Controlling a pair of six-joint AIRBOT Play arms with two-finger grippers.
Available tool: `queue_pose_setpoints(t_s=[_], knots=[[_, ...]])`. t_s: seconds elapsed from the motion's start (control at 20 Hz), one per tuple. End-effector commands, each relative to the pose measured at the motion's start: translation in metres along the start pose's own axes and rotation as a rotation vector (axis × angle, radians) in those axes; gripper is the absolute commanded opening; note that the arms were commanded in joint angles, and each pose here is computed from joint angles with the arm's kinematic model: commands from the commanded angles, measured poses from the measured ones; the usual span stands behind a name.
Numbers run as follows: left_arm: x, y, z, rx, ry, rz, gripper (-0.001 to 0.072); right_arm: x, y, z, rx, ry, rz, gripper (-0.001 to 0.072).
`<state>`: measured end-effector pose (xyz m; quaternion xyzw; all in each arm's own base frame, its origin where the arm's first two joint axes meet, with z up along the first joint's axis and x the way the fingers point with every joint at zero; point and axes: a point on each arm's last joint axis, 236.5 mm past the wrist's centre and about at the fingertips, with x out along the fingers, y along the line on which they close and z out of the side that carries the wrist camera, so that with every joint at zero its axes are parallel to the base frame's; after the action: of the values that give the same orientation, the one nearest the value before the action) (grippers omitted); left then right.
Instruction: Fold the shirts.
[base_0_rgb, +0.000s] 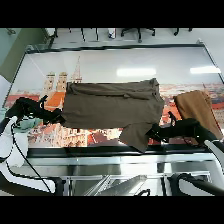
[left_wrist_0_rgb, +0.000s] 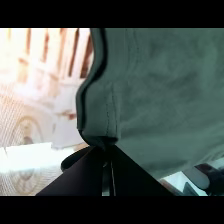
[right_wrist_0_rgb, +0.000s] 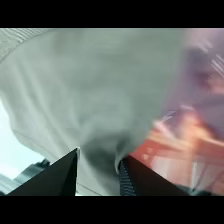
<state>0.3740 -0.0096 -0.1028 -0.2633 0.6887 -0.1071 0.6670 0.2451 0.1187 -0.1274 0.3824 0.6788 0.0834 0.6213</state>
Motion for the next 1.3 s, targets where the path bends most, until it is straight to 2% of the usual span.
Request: queue_pose_setpoints(t_s=[0.0, 0.05, 0.25, 0.3, 0.5, 0.6, 0.7, 0.9, 1.1, 1.25], knots=[[-0.006, -0.01, 0.008, 0.025, -0.014, -0.009, 0.002, 0.014, -0.002, 0.011, -0.055, -0.02, -0.041, 0.0197], [-0.007, -0.012, 0.009, 0.033, -0.017, -0.007, 0.002, 0.009, 0.006, 0.02, -0.09, -0.04, -0.032, 0.0022], [-0.017, -0.02, 0.0, 0.049, 0.024, -0.009, 0.002, -0.017, 0.034, 0.037, -0.18, -0.102, -0.015, 0.0018], [-0.02, -0.011, -0.007, 0.03, 0.041, 0.027, 0.002, -0.023, 0.031, 0.034, -0.183, -0.103, -0.039, 0.0018], [-0.029, 0.039, -0.057, -0.011, 0.132, 0.234, 0.0019, -0.061, -0.021, 0.009, -0.175, -0.084, -0.315, 0.0018], [-0.032, 0.052, -0.08, -0.039, 0.152, 0.254, 0.002, -0.091, -0.043, -0.003, -0.167, -0.103, -0.451, 0.0018], [-0.036, 0.063, -0.094, -0.074, 0.141, 0.261, 0.002, -0.111, -0.042, -0.01, -0.188, -0.144, -0.482, 0.0018], [-0.045, 0.057, -0.086, -0.06, 0.091, 0.26, 0.0019, -0.122, 0.001, 0.022, -0.313, -0.34, -0.361, 0.0018], [-0.063, 0.006, -0.028, 0.07, -0.04, 0.231, 0.002, -0.128, 0.072, 0.09, -0.406, -0.524, -0.161, 0.0019], [-0.073, -0.029, 0.026, 0.144, -0.123, 0.239, 0.002, -0.136, 0.107, 0.147, -0.432, -0.588, -0.116, 0.0019]])
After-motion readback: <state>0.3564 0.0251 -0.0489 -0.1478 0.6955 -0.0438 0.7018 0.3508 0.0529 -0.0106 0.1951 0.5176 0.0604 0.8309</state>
